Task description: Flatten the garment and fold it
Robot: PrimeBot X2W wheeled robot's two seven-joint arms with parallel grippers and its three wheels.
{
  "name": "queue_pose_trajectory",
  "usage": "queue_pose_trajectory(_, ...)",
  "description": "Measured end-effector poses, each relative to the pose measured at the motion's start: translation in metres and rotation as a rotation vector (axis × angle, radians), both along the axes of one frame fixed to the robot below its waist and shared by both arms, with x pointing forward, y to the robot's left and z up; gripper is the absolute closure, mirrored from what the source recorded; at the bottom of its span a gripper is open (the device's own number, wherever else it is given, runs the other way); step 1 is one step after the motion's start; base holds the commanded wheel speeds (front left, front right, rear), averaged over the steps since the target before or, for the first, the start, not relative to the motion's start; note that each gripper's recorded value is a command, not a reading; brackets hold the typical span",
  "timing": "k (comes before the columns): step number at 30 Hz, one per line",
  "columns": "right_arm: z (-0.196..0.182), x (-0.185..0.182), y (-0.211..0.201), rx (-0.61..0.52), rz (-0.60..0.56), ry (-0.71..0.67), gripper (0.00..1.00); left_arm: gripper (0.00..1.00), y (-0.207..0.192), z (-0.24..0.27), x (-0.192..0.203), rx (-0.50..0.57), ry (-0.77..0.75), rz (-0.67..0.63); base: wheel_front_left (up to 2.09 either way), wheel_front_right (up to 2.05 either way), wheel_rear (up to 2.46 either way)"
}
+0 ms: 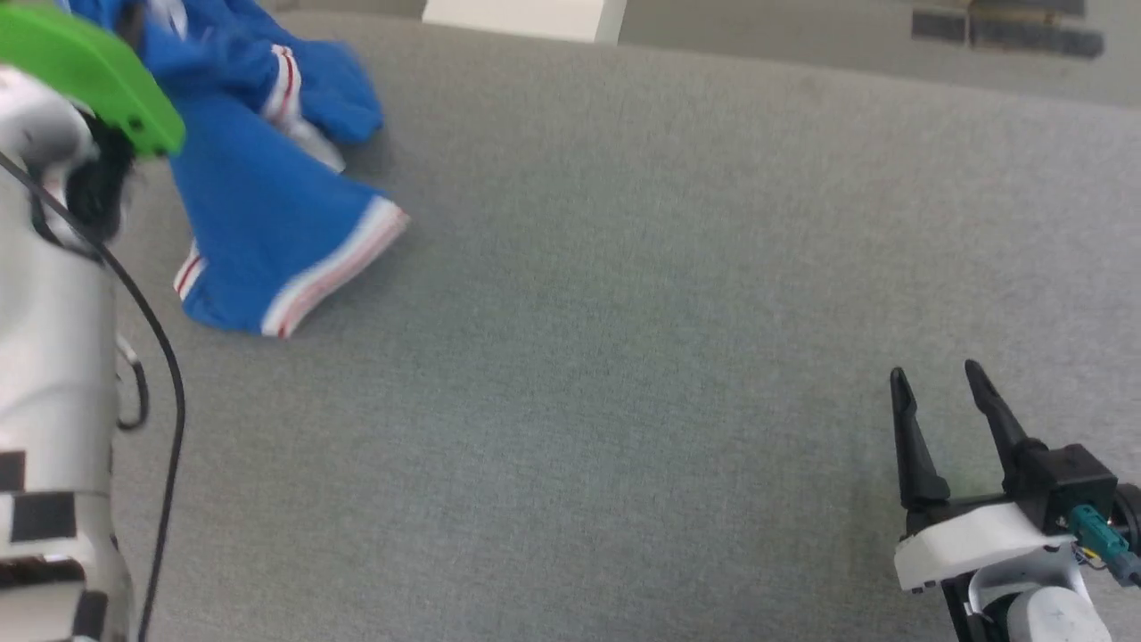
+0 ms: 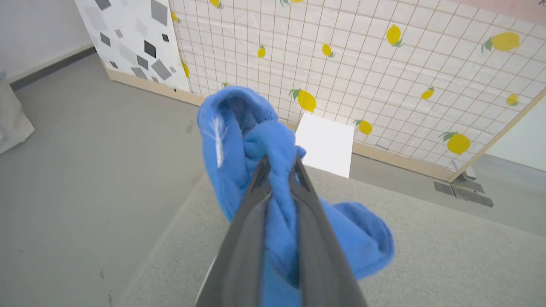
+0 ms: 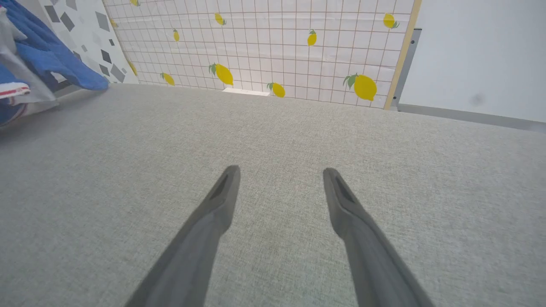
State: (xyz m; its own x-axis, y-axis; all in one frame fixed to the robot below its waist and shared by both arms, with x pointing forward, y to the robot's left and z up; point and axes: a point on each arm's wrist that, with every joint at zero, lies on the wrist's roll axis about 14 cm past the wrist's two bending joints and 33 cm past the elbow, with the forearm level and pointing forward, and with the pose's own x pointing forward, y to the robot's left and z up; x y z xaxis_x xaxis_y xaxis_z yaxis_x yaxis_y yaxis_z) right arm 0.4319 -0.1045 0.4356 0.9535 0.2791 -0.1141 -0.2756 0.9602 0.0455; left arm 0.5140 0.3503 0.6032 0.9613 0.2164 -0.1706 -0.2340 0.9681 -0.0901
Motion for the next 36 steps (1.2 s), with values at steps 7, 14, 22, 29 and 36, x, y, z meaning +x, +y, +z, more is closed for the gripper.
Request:
queue_pose_trajectory(7,0.019,-0.014,-0.001,0.034,-0.008,-0.042,0.00,1.00,-0.017,0.093,-0.008,0.097,-0.192,-0.067,0.00,0.00,0.00)
queue_pose_trajectory(14,0.036,-0.025,-0.015,0.055,-0.050,-0.085,0.00,1.00,-0.047,0.139,-0.016,0.137,-0.272,-0.153,0.00,0.00,0.00)
queue_pose_trajectory(22,0.049,-0.041,-0.051,0.043,-0.149,-0.121,0.00,1.00,-0.129,0.167,-0.008,0.086,-0.347,-0.359,0.00,0.00,0.00)
queue_pose_trajectory(29,0.055,-0.061,-0.084,0.033,-0.245,-0.143,0.00,1.00,-0.226,0.180,-0.011,0.035,-0.390,-0.593,0.00,0.00,0.00)
queue_pose_trajectory(36,0.056,-0.077,-0.110,0.025,-0.325,-0.147,0.00,1.00,-0.309,0.180,-0.018,-0.056,-0.395,-0.800,0.00,0.00,0.00)
